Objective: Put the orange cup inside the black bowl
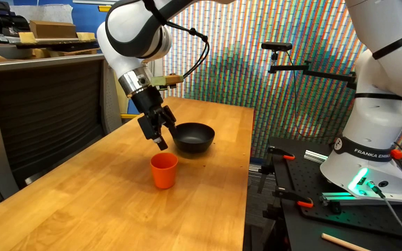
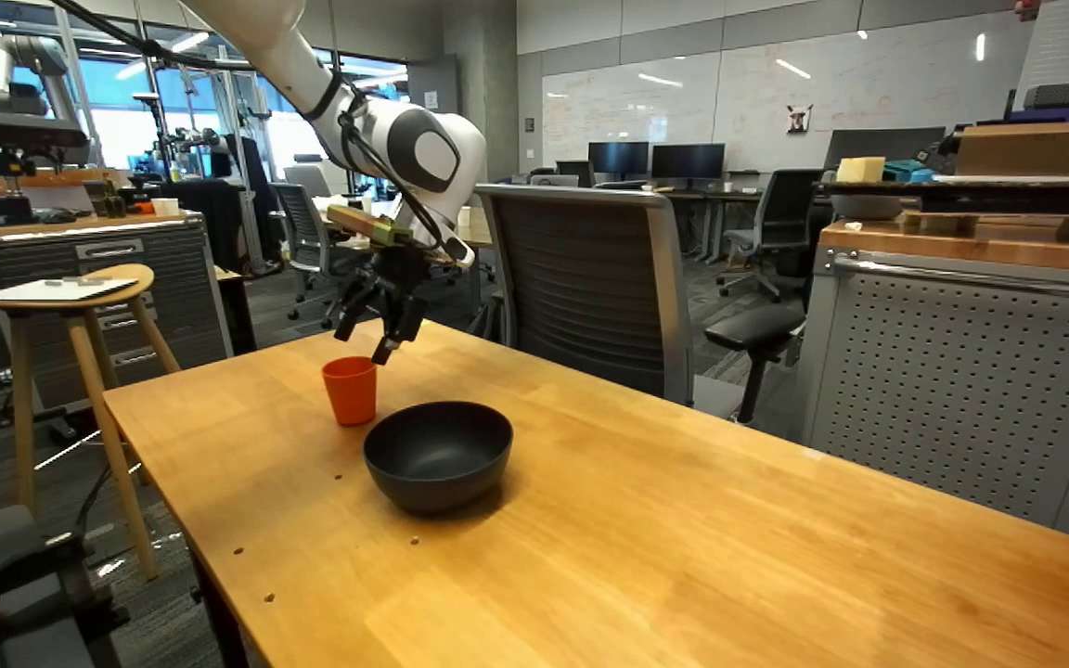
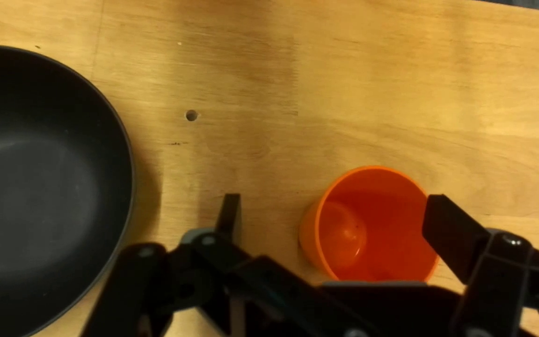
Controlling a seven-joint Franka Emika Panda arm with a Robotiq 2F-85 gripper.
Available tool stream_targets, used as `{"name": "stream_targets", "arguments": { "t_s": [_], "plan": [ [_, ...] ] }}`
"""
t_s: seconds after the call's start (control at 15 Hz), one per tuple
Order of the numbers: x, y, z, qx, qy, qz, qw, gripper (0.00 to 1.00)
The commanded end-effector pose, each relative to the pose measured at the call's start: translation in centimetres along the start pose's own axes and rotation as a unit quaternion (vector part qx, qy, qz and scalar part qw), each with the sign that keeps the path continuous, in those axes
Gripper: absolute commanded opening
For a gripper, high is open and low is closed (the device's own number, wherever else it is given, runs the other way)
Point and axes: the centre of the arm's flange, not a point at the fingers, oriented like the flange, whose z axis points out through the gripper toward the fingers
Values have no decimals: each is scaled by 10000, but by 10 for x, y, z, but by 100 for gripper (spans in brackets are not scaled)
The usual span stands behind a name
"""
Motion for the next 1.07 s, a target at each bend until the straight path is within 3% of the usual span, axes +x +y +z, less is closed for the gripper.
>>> {"name": "stream_targets", "arguments": {
  "t_s": [0.0,0.33,0.4,0.47,1.0],
  "plan": [
    [13,-3,12,20,-137,41,9999,100],
    [20,-8,40,-159,-270,30,9995,100],
    [20,-11,44,-253,-240,5,9994,75],
    [21,-14,47,-299,-209,-21,9993,74],
    [19,-31,49,-426,-66,-197,9989,11]
  ]
}}
